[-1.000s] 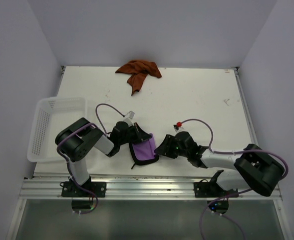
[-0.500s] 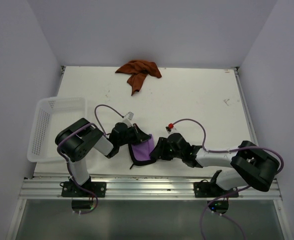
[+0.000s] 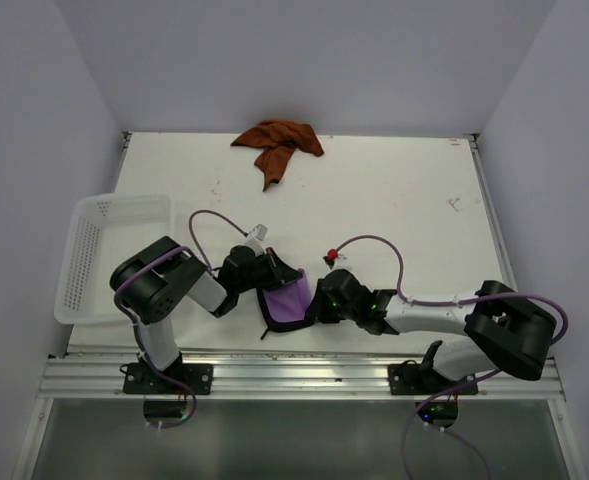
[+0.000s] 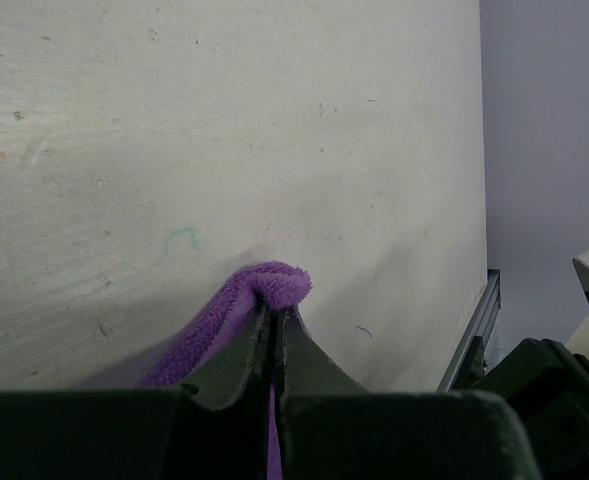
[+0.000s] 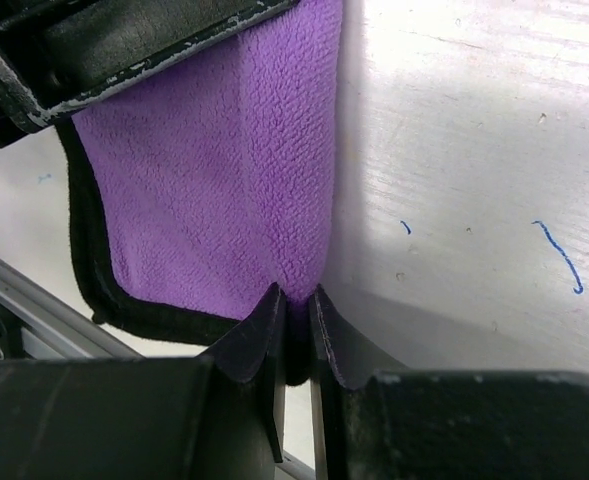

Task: Roll the towels
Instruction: Roll the towel

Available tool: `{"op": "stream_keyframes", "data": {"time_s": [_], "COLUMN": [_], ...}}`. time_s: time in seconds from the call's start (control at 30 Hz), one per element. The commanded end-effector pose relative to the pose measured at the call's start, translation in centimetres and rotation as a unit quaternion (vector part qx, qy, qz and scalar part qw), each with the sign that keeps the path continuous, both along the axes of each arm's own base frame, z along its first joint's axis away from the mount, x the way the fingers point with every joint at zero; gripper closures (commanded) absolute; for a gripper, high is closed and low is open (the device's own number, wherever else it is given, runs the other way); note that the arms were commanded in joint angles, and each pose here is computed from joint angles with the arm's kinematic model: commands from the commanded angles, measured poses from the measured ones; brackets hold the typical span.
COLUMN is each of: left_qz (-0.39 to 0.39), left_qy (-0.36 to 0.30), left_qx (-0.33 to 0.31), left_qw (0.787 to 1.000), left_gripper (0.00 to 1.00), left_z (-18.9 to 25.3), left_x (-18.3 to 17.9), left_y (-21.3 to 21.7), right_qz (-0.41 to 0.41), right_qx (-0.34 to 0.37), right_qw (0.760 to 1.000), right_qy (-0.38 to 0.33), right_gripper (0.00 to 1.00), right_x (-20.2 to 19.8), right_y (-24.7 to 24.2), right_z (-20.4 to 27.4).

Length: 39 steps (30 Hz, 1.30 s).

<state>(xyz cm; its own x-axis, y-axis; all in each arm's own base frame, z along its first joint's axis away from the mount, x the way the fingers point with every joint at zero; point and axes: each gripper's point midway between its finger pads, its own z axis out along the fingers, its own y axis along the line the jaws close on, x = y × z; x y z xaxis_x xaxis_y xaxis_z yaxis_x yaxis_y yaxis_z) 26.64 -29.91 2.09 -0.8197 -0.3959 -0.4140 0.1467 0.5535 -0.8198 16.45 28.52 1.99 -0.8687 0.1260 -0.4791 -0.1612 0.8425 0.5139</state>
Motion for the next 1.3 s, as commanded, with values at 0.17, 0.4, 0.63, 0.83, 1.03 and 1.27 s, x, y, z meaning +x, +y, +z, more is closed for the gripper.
{"op": "stream_keyframes", "data": {"time_s": [0.17, 0.4, 0.63, 0.83, 1.03, 1.27], "left_qz": [0.019, 0.040, 0.010, -0.048, -0.072, -0.098], "left_qy": [-0.025, -0.012, 0.020, 0.054, 0.056, 0.063], "left_qx": [0.014, 0.064, 0.067, 0.019, 0.028, 0.078], "left_qw": [0.999, 0.997, 0.997, 0.997, 0.995, 0.990], "left_gripper": [0.63, 0.53, 0.51, 0.52, 0.52, 0.51], "left_z": [2.3, 4.9, 6.6, 7.9, 8.7, 8.6], "left_x": [2.0, 3.5, 4.3, 3.2, 2.4, 1.7], "left_y": [1.0, 2.2, 1.7, -0.7, -1.0, -0.7], "right_qz": [0.012, 0.029, 0.044, 0.039, 0.049, 0.049], "right_qx": [-0.106, -0.167, -0.211, -0.248, -0.308, -0.330], "right_qw": [0.993, 0.983, 0.971, 0.956, 0.933, 0.924], "right_qy": [-0.044, -0.066, -0.105, -0.152, -0.177, -0.186], "right_gripper": [1.00, 1.00, 1.00, 1.00, 1.00, 1.00], "right_x": [0.7, 0.7, 0.5, 0.8, 0.8, 0.7], "right_y": [-2.1, -2.5, -2.1, -1.9, -1.9, -1.8], "right_z": [0.4, 0.7, 0.8, 1.9, 2.4, 2.6]}}
